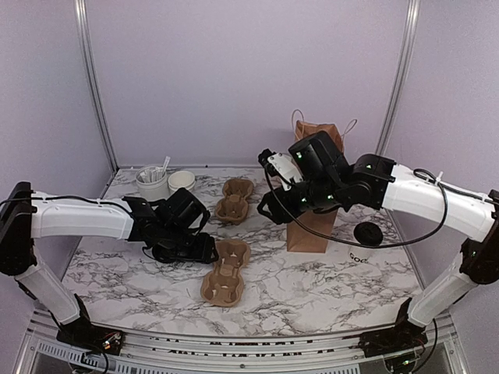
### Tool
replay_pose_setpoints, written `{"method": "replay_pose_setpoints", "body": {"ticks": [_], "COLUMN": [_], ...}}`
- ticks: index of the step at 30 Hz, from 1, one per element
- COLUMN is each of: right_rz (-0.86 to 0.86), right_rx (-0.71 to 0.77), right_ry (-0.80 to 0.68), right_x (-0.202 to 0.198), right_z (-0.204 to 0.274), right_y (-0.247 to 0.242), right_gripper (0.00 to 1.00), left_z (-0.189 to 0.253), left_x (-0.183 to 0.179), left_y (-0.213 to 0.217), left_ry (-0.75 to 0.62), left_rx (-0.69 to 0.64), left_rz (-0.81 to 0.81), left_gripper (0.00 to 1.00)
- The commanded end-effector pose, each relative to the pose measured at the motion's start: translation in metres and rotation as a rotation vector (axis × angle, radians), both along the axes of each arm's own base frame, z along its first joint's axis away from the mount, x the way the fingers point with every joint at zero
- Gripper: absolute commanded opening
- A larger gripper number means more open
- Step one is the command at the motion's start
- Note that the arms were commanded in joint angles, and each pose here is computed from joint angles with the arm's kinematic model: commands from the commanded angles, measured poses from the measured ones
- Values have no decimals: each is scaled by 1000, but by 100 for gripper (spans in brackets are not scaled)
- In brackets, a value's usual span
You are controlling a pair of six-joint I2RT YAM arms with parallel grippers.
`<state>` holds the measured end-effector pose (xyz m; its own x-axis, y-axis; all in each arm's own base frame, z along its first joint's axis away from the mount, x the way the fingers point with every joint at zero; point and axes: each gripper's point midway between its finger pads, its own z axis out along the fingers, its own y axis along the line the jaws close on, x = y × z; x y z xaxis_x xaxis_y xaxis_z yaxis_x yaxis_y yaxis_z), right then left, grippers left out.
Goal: Pack the takeout coffee
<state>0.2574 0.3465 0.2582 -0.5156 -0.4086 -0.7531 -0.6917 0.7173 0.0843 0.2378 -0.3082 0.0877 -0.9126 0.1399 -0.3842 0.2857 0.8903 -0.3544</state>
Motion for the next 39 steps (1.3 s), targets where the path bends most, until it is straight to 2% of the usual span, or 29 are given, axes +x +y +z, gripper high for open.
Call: {"method": "replay_pose_setpoints", "body": {"ticks": [1, 5, 10, 19, 30, 39], "right_rz": [58, 185, 379, 580, 631, 586], "right_rx": [15, 5, -91, -193, -283, -369], "right_ry": [48, 59, 6, -35, -9, -19], "right_x": [-11, -31, -58, -55, -47, -34], "right_z": [-14, -42, -81, -144, -181, -189], "right_y": [6, 26, 68, 110, 127, 113], "right_gripper": [54, 55, 55, 54, 54, 54], "left_z": [-11, -9, -1, 31, 47, 56], "left_x": [-4, -1, 8, 20, 21, 23], "left_y": [6, 13, 32, 65, 69, 69], "left_ry": [35, 32, 27, -35, -71, -85], "left_rx": [54, 50, 24, -61, -112, -135], "left_rz": [9, 55, 147, 273, 276, 275], "left_gripper": [56, 56, 56, 56, 56, 56]}}
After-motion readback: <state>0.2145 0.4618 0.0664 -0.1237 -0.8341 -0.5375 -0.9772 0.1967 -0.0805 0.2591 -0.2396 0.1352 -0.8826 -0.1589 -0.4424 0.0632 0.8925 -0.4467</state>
